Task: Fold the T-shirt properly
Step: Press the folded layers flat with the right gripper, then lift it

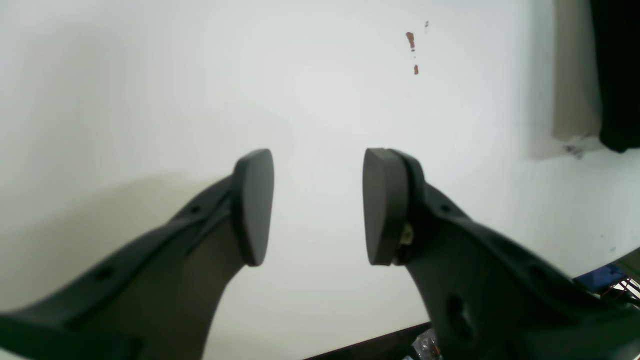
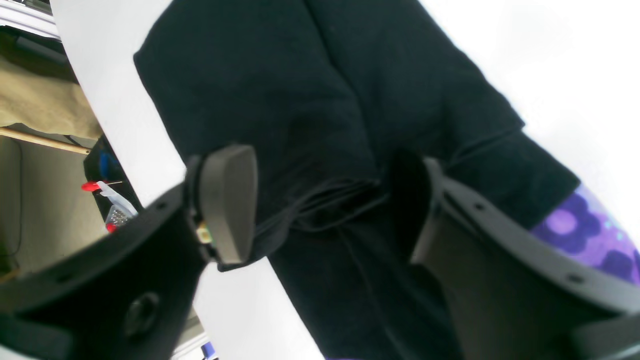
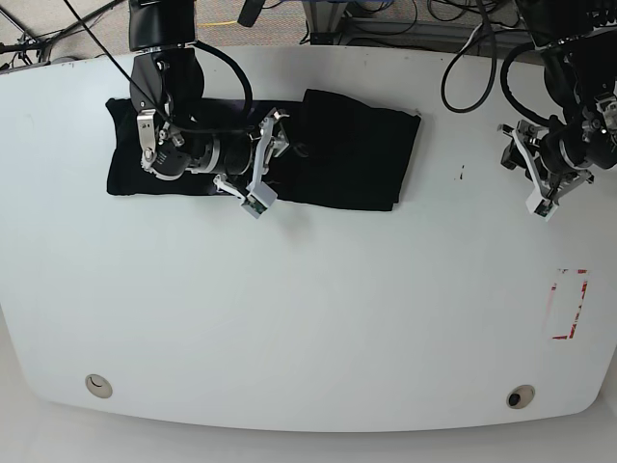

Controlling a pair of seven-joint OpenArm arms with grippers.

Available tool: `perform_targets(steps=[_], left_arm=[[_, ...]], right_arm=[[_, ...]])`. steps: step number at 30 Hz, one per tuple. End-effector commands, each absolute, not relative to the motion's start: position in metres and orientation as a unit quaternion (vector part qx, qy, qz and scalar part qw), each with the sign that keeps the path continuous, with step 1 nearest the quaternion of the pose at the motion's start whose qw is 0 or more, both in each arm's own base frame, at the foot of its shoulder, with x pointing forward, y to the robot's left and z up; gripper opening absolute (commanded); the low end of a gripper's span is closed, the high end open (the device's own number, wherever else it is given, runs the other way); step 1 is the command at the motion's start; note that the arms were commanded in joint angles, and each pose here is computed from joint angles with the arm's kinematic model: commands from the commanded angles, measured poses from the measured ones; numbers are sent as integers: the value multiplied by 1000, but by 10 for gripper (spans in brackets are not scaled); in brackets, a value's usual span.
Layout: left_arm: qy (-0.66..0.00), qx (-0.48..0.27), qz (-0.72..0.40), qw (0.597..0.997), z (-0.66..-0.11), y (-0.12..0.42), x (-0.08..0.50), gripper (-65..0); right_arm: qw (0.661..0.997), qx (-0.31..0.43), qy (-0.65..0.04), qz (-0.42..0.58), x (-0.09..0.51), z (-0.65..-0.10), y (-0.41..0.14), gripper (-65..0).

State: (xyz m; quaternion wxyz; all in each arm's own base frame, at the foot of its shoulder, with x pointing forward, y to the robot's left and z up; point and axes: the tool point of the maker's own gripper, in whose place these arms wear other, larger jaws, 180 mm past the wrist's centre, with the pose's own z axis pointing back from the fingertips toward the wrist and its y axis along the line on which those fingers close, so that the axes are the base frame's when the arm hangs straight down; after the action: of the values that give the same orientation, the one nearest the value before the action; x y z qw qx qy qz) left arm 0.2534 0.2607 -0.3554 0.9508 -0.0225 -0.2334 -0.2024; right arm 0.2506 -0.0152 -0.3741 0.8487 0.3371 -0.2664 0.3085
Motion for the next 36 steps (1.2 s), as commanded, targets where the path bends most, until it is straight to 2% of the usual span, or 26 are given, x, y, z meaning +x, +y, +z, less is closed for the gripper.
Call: perform_targets(steps=[1,4,5,7,10,12,19,20,23,25,26,31,36], left_arm=[[-252,-16,-207,945,-345,263,261,-392],[-252,-16,-207,945,-345,263,261,-392],[-252,-16,-207,945,-344,263,262,-392],[-252,-16,-207,945,-344,263,262,-392],[-252,-16,-207,945,-344,263,262,-392],[-252,-16,-207,945,-345,263,261,-392],[-251,-17,-207,946,-346,262,260,-392],[-251,-17,-207,946,-346,262,260,-392],[-251,-17,-207,946,-346,262,260,-392],[-250,-16,-207,946,-346,263,260,-392],[-250,-16,-207,946,-346,263,260,-392],[-250,-16,-207,946,-346,263,260,-392],[-250,-16,-206,946,-346,263,260,-392]], right_arm=[[839,343,-289,308,259,-363,-12,-349],[845,330,-285,311,259,-367,-14,-468],[847,325,-282,312,258,-370,-15,-476],[848,322,-280,314,257,-371,-16,-453],[848,322,-280,314,257,-371,-14,-341],[849,322,-280,313,257,-372,-14,-296],[848,323,-280,313,257,-371,-12,-296],[848,323,-279,313,256,-372,-12,-306],[848,324,-280,312,256,-372,-12,-430],[848,324,-279,312,256,-372,-12,-542],[849,325,-276,312,255,-373,-11,-563],[849,339,-249,319,246,-388,-1,-553],[840,342,-268,326,247,-376,3,-642]])
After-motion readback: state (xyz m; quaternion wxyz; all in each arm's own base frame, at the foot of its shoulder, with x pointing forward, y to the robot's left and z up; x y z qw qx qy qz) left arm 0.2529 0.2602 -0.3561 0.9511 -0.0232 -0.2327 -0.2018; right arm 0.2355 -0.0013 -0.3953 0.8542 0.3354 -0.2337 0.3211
